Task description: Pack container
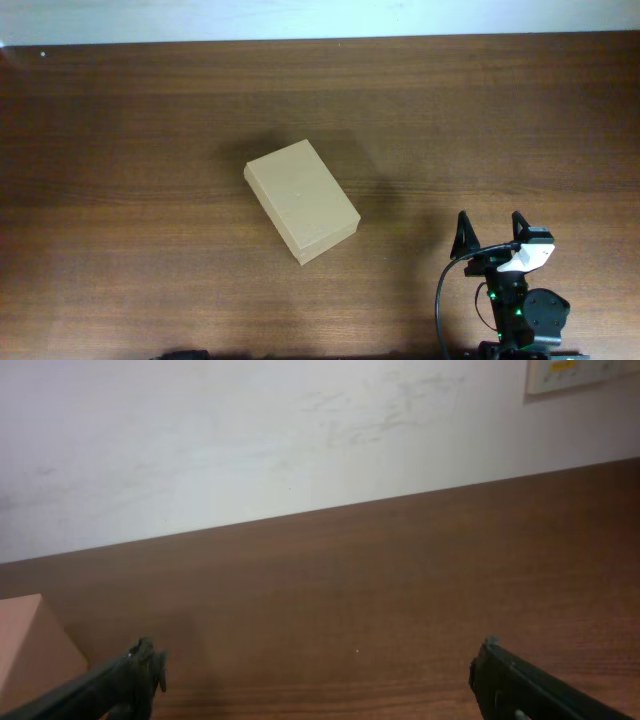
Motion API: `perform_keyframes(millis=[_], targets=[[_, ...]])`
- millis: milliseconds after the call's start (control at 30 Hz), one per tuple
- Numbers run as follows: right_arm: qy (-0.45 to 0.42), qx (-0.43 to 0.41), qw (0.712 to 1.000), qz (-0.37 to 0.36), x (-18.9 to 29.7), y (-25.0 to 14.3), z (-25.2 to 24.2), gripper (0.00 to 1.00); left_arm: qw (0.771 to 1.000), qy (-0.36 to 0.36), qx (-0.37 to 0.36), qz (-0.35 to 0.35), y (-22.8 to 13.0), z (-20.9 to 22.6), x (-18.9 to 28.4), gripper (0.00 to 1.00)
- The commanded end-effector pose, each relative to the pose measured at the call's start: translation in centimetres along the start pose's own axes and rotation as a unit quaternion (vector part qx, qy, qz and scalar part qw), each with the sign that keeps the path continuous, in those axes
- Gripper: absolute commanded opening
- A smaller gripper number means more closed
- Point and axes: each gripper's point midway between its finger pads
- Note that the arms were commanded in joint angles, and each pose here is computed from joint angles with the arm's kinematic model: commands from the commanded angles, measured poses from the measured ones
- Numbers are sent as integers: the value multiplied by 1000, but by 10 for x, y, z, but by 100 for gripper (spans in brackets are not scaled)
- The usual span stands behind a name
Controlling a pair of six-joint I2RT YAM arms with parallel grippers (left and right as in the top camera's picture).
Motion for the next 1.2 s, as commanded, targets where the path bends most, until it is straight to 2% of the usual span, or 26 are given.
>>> perform_keyframes(millis=[0,100,267,500,600,900,1167], targets=[[2,0,1000,-1,0,-2,0,99,992,-119,0,35,-38,-47,-34,99],[2,0,1000,-1,0,-2,0,99,988,-151,0,38,-76,-56,-59,99],[2,0,1000,-1,0,-2,0,99,988,-150,0,48,-160,-50,-81,99],[2,0,1000,-1,0,-2,0,99,982,-134,-47,127,-283,-36,-102,99],[2,0,1000,-1,0,-2,0,99,979,-137,-71,137,-311,-34,-109,99],[2,0,1000,-1,0,-2,0,99,970,-139,-61,190,-407,-29,-113,99],[2,0,1000,-1,0,-2,0,99,974,-80,-83,197,-414,-12,-116,99]])
Point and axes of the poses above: each gripper's point midway between its finger pads, its own x axis back along the fingers, its own z axis along the line the jaws close on, y = z × x, and after that the axes turned 2 degrees about x, right-handed
